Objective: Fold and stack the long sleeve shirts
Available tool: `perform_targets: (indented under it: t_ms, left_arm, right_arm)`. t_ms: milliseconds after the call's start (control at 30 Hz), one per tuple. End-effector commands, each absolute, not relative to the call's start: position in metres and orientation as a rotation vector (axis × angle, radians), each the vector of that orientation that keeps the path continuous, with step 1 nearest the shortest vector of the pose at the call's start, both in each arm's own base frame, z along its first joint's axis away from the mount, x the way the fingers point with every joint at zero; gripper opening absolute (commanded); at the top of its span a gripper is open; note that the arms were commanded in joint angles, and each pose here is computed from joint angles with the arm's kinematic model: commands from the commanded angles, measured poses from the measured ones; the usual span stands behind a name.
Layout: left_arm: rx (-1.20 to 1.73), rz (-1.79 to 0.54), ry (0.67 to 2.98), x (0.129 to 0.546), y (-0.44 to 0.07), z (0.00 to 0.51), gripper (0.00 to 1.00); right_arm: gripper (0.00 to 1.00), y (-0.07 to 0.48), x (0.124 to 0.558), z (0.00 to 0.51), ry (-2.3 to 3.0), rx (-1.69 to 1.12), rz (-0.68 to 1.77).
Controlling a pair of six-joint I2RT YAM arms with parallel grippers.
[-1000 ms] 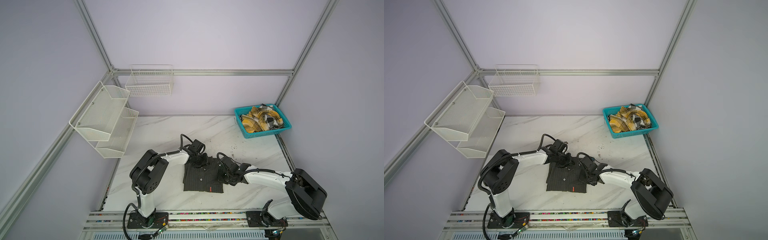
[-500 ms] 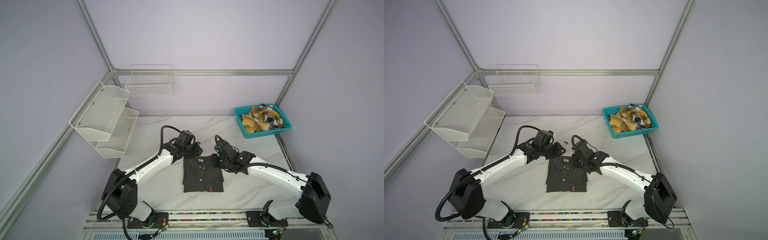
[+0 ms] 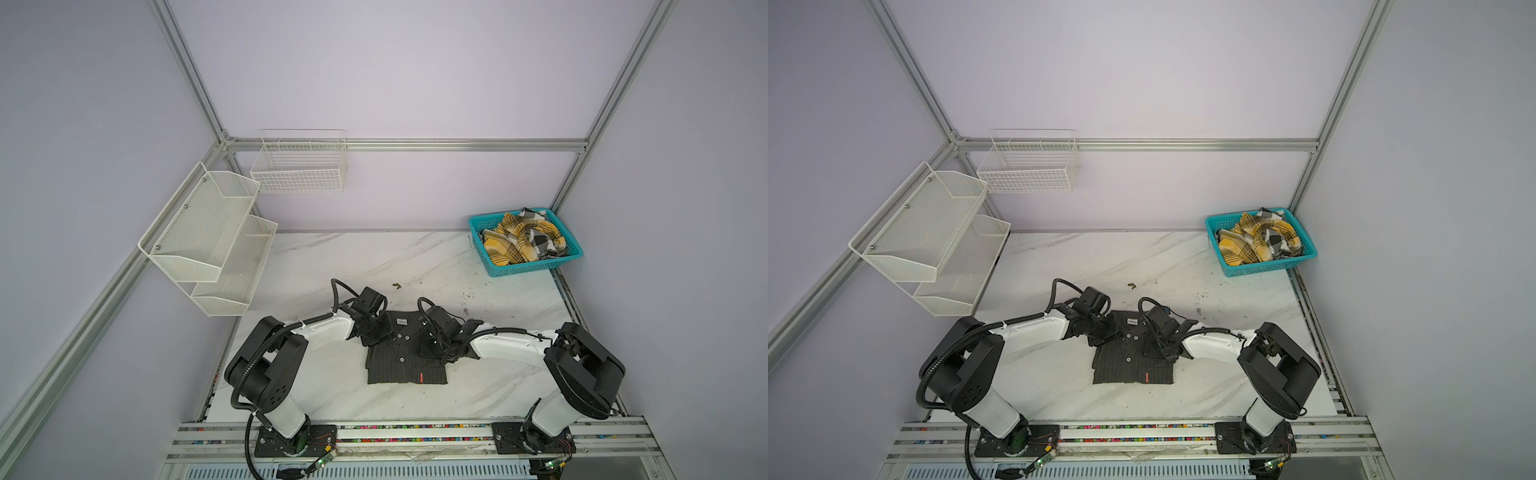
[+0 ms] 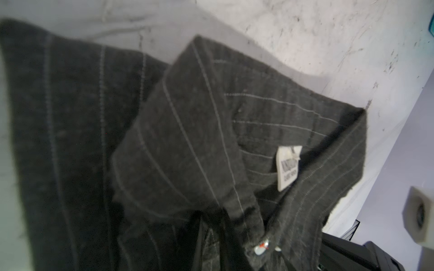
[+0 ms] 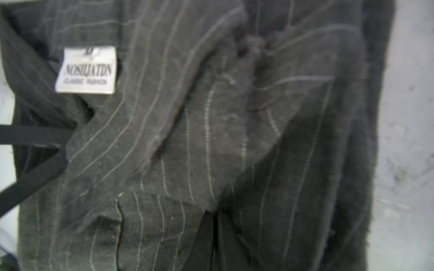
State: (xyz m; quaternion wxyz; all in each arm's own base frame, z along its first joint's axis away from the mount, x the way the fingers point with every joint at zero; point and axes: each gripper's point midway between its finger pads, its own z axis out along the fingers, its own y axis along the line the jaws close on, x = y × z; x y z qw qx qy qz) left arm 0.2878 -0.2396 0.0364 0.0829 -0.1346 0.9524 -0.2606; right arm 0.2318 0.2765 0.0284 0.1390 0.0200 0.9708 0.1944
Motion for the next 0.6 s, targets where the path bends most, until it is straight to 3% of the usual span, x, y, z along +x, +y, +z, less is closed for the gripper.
perform_targets:
  t_ms: [0, 67, 167, 333, 467, 567]
  left_arm:
    - [-0.385, -0.846, 2.832, 0.286, -0.244, 0.036, 0.16]
    - [-0.375, -0.852, 2.792, 0.289, -0.243, 0.053, 0.21]
    - [-0.347, -0.794, 2.714, 0.296, -0.232, 0.095, 0.40]
    - [-0.385, -0.656, 2.530, 0.298, -0.185, 0.180, 0.66]
    - [-0.441, -0.604, 2.433, 0.283, -0.140, 0.200, 0.72]
    - [-0.484, -0.599, 2.464, 0.263, -0.121, 0.188, 0.74]
  right_arm:
    - [0.08, 0.268, 0.230, 0.028, 2.829, 0.062, 0.487]
    - [0.13, 0.272, 0.236, 0.059, 2.769, 0.064, 0.526]
    - [0.21, 0.269, 0.240, 0.099, 2.698, 0.047, 0.554]
    - [0.25, 0.256, 0.230, 0.126, 2.685, 0.019, 0.538]
    - [0.29, 0.263, 0.229, 0.155, 2.619, 0.014, 0.660]
    - [0.30, 0.283, 0.240, 0.167, 2.594, -0.014, 0.723]
